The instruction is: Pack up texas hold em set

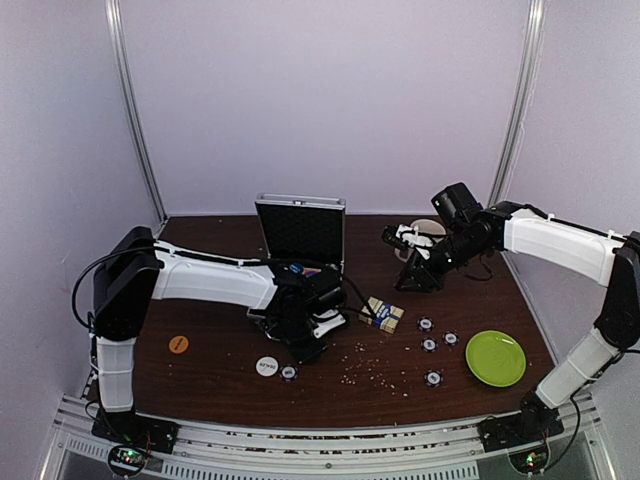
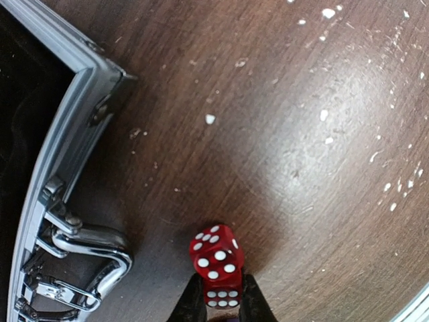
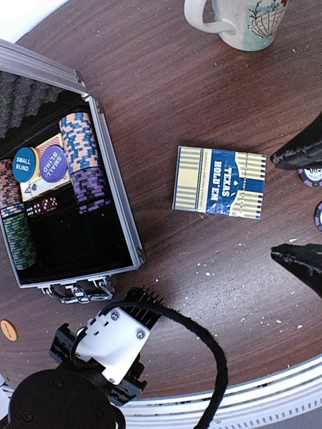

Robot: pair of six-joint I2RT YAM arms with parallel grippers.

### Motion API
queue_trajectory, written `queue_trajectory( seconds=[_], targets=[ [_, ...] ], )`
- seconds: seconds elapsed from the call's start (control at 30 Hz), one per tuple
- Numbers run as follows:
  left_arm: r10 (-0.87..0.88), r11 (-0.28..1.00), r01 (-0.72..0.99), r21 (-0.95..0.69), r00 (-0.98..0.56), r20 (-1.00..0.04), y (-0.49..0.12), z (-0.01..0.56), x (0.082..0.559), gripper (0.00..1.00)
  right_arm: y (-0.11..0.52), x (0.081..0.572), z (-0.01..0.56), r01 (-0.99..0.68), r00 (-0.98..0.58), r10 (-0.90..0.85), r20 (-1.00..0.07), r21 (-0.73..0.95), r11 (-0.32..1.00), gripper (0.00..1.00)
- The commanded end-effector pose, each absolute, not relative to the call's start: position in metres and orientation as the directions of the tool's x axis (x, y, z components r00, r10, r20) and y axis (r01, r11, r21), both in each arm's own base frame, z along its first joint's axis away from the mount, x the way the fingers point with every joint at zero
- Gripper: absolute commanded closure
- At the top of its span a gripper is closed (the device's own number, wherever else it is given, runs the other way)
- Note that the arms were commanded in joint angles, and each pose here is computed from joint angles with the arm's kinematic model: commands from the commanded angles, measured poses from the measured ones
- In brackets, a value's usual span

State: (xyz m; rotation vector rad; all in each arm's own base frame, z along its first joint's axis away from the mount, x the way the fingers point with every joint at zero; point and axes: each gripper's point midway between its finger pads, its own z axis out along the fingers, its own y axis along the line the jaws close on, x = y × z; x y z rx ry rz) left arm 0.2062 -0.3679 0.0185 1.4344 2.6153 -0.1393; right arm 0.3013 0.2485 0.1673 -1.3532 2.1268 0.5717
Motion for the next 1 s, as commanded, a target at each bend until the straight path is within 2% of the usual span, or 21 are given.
queue_trajectory(
  seconds=[0.0,0.27,0.4,0.67,0.8,0.97],
  targets=[
    [0.836,0.539,0.842,0.033,-0.529,-0.143,-0.348,0.026,0.202,0.85,0.248,0.299,0.167,-0.918,-0.337,-0.68,-0.651,0.069,0.39,0.61],
    [0.825,0.545,0.833,0.098,-0.512,-0.24,-0.349,0.081,0.221,0.86,0.248,0.299,0.166,-0.919,-0.338,-0.681,-0.65,0.07,0.389,0.61],
    [0.779,0.604,0.783,0.148,-0.542,-0.315,-0.352,0.094,0.258,0.86,0.248,0.299,0.165,-0.918,-0.339,-0.682,-0.648,0.07,0.389,0.61],
    [0.628,0.766,0.61,0.205,-0.64,-0.442,-0.351,0.086,0.342,0.87,0.246,0.3,0.166,-0.918,-0.334,-0.686,-0.646,0.057,0.393,0.61],
    [0.567,0.806,0.57,0.162,-0.663,-0.489,-0.355,0.081,0.363,0.87,0.246,0.3,0.167,-0.918,-0.332,-0.685,-0.648,0.055,0.393,0.61],
    [0.54,0.824,0.548,0.144,-0.682,-0.493,-0.355,0.069,0.377,0.87,0.246,0.3,0.166,-0.918,-0.332,-0.689,-0.645,0.054,0.392,0.61]
  ],
)
